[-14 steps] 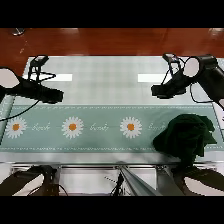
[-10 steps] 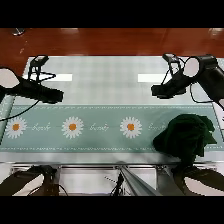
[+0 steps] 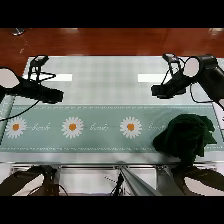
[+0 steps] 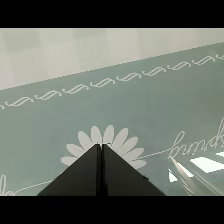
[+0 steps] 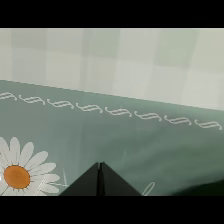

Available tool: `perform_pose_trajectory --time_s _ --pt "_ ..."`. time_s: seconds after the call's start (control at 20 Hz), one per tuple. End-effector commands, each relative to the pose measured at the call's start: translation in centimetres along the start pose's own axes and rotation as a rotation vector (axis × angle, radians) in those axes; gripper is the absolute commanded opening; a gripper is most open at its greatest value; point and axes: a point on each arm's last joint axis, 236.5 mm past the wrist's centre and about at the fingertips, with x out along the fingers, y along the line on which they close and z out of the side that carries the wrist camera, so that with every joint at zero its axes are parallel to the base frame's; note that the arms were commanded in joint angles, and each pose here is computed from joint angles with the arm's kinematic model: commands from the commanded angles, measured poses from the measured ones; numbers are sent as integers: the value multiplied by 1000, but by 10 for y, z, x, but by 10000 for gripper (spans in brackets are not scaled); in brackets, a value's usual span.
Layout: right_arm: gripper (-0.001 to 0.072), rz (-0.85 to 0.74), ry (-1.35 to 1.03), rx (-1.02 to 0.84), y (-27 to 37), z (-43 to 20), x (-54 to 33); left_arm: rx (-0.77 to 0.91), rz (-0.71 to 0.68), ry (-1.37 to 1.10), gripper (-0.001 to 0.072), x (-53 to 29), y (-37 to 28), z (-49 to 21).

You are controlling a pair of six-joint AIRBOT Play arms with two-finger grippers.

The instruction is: Fold the shirts.

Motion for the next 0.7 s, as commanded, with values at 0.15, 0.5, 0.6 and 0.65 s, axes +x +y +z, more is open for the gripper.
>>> perform_pose_trajectory --time_s 0.15,0.5,0.6,0.65 --pt "24 9 -63 -1 2 15 -1 -1 0 0 30 0 0 0" --pt "23 32 -230 16 7 54 -7 -2 0 -28 31 0 0 7" --pt "194 35 -229 16 7 54 -8 -1 -1 -23 265 0 0 6" --pt "650 20 -200 18 2 49 -11 3 3 -21 704 -1 0 5"
